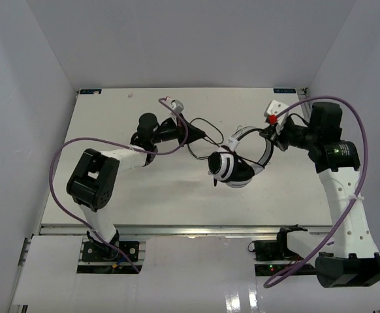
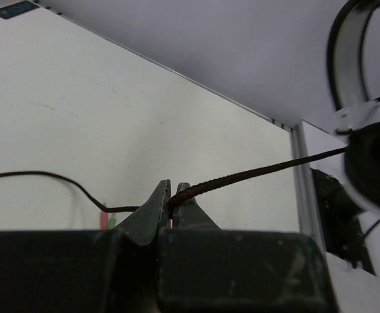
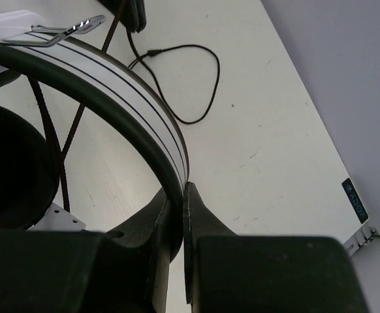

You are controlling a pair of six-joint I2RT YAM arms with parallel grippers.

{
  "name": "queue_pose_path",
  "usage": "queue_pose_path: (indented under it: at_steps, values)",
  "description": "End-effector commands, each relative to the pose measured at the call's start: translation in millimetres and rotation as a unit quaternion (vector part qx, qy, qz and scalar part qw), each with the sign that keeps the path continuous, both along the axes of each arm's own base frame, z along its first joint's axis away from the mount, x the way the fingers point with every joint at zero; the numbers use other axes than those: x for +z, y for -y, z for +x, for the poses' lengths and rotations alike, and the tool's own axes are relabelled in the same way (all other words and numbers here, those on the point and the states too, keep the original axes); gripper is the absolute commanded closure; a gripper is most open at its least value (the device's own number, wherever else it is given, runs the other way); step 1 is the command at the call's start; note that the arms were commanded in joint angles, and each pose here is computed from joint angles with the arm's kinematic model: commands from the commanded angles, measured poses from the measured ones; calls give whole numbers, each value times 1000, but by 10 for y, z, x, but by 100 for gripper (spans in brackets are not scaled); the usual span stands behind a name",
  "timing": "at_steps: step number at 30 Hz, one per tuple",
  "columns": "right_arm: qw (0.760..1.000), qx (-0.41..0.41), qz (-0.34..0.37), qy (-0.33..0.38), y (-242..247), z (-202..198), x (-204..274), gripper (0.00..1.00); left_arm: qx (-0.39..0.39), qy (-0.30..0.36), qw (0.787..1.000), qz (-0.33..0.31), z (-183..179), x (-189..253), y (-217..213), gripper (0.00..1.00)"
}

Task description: Wrap the headphones

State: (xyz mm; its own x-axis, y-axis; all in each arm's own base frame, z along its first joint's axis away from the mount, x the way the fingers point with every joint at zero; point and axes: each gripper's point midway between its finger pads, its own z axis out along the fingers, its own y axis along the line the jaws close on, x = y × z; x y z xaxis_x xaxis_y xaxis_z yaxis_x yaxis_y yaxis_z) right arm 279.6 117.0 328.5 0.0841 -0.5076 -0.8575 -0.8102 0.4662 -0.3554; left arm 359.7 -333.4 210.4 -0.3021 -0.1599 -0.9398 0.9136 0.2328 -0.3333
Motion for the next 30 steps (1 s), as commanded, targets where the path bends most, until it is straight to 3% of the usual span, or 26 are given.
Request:
queue_pose_path:
  at_steps: [1,7,18,23,30]
  values:
    - [989,-13,-120,81,91,22,-279,92,-149,-144,976,59,-289,182,-5,100]
    - [967,-113,-183,137,128,325,-416,92,-235,-232,942,58,-708,373,-106,100]
    - [916,-280,-195,209,252,771,-174,92,-284,-277,916,59,-1143,640,-143,99]
    - [906,-321,-161,226,114,853,-92,92,-271,-300,913,60,-1147,722,84,99]
    - [893,-398,-50,206,3,924,-113,92,-204,-362,910,-13,-952,957,323,96]
